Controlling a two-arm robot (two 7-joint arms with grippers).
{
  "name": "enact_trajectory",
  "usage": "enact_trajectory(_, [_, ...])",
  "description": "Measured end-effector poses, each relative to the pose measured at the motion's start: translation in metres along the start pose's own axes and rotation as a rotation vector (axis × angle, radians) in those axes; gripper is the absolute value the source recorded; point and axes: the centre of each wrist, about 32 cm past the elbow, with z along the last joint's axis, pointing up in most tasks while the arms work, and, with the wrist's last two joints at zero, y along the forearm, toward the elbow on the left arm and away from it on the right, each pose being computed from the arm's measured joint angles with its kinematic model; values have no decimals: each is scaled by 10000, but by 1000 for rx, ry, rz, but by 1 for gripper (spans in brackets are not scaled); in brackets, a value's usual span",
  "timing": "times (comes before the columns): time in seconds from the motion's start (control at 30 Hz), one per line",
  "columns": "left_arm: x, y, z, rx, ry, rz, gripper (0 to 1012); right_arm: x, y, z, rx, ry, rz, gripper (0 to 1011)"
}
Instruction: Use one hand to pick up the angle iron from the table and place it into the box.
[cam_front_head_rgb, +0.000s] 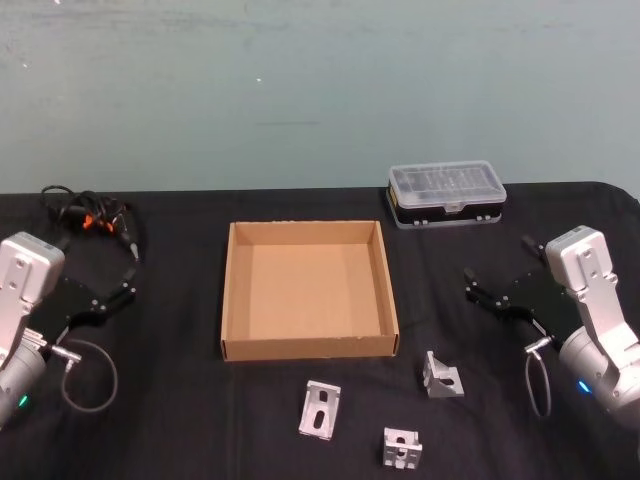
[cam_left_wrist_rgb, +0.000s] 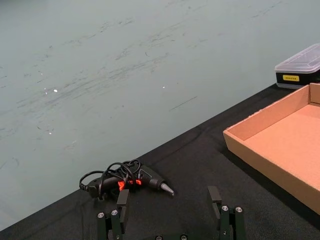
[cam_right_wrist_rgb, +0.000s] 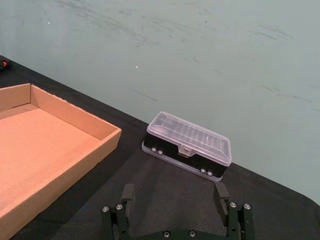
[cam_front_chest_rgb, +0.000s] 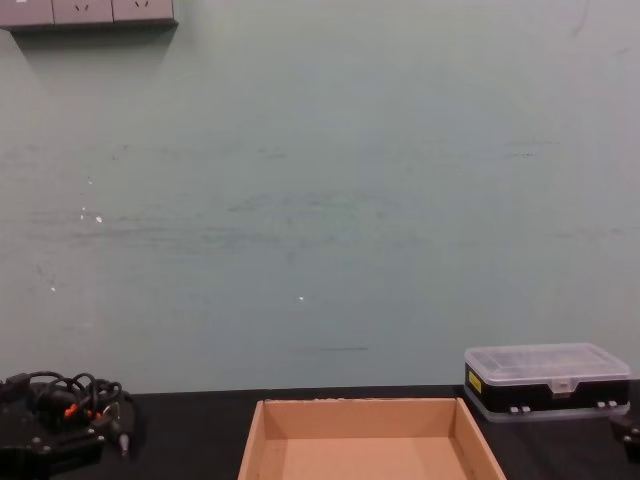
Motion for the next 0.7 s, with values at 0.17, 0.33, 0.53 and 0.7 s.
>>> enact_trajectory(0.17, [0, 0, 0, 0, 0, 0, 1000, 0, 0, 0, 0, 0, 0, 1004])
enact_trajectory(0.33, [0, 0, 0, 0, 0, 0, 1000, 37, -2, 17, 4, 18, 9, 1004])
enact_trajectory(0.53, [0, 0, 0, 0, 0, 0, 1000, 67, -50, 64, 19, 58, 31, 1004])
enact_trajectory(0.7, [0, 0, 0, 0, 0, 0, 1000, 89, -105, 103, 27, 85, 52, 1004])
